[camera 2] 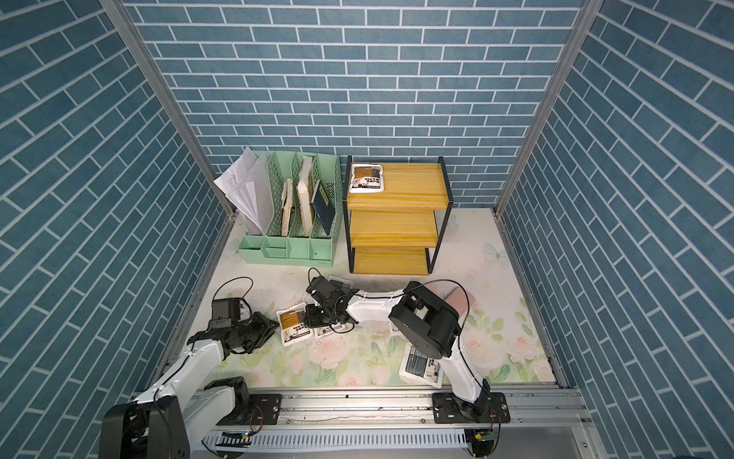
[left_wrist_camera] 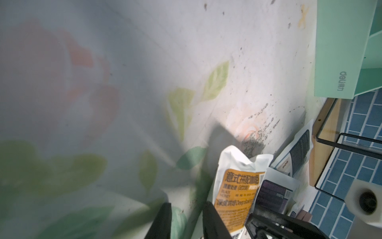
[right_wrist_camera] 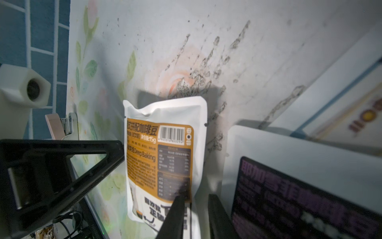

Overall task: Place the bagged coffee beans on the shelf by color
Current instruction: Pick up the bagged coffee beans at the center of the board.

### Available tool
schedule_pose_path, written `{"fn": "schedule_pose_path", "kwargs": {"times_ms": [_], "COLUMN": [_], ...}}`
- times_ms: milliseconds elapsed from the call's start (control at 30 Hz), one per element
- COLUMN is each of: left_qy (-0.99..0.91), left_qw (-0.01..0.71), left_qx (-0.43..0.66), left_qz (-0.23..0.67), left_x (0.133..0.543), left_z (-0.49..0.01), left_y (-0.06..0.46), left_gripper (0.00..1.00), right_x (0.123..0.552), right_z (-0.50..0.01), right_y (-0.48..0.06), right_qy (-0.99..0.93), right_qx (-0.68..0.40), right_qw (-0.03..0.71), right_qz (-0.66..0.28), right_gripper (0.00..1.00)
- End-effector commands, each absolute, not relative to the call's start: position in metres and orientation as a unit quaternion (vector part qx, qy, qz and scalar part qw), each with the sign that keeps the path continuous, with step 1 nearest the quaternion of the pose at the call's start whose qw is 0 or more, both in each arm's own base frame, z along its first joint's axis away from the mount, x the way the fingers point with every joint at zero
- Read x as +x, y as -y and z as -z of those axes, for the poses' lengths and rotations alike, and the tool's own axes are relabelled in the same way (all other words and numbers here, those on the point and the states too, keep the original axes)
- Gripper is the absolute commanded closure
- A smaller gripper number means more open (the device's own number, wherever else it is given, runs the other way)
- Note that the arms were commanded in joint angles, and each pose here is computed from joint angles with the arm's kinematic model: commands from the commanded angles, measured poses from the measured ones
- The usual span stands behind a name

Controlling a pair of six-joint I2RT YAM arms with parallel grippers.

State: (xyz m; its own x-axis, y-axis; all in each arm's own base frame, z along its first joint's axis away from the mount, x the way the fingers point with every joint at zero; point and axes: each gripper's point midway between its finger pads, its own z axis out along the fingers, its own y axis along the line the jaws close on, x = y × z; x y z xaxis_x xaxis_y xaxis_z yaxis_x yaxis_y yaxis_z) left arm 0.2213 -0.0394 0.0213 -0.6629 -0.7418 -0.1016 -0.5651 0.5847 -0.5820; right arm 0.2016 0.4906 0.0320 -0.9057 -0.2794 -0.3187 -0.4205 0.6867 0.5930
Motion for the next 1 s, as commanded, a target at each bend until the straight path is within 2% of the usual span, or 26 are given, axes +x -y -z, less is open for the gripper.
{"fn": "schedule_pose_path", "kwargs": {"times_ms": [0, 133, 400, 533, 700, 967], "left_qy": [-0.883, -0.883, -0.883, -0.878, -0.873, -0.867], "left_qw": [0.152, 0.151, 0.153, 0.179, 0.243, 0.287], "left_qx": [-0.378, -0.38, -0.381, -0.377, -0.367, -0.343], "left_qz": [0.234, 0.231, 0.229, 0.234, 0.213, 0.219], "left_x": [0.208, 0.207, 0.207, 0.214, 0.227, 0.243], "left_z": [-0.007, -0.006, -0.009, -0.032, -0.083, -0.121], "left_y": [0.036, 0.035, 0.034, 0.032, 0.018, 0.016], "left_gripper": [0.68, 0.68, 0.68, 0.58, 0.43, 0.4], "right_x": [0.206, 0.204, 0.204, 0.205, 0.205, 0.208], "right_z": [-0.029, -0.032, -0.048, -0.073, -0.103, -0.146], "right_y": [-0.496, -0.5, -0.501, -0.498, -0.491, -0.479], "right_qy": [-0.908, -0.898, -0.88, -0.872, -0.863, -0.859], "right_qx": [-0.203, -0.199, -0.186, -0.194, -0.201, -0.221], "right_qw": [0.106, 0.098, 0.1, 0.121, 0.145, 0.179], "right_qz": [-0.352, -0.38, -0.426, -0.433, -0.44, -0.426], "right_gripper": [0.71, 0.76, 1.0, 1.0, 1.0, 1.0]}}
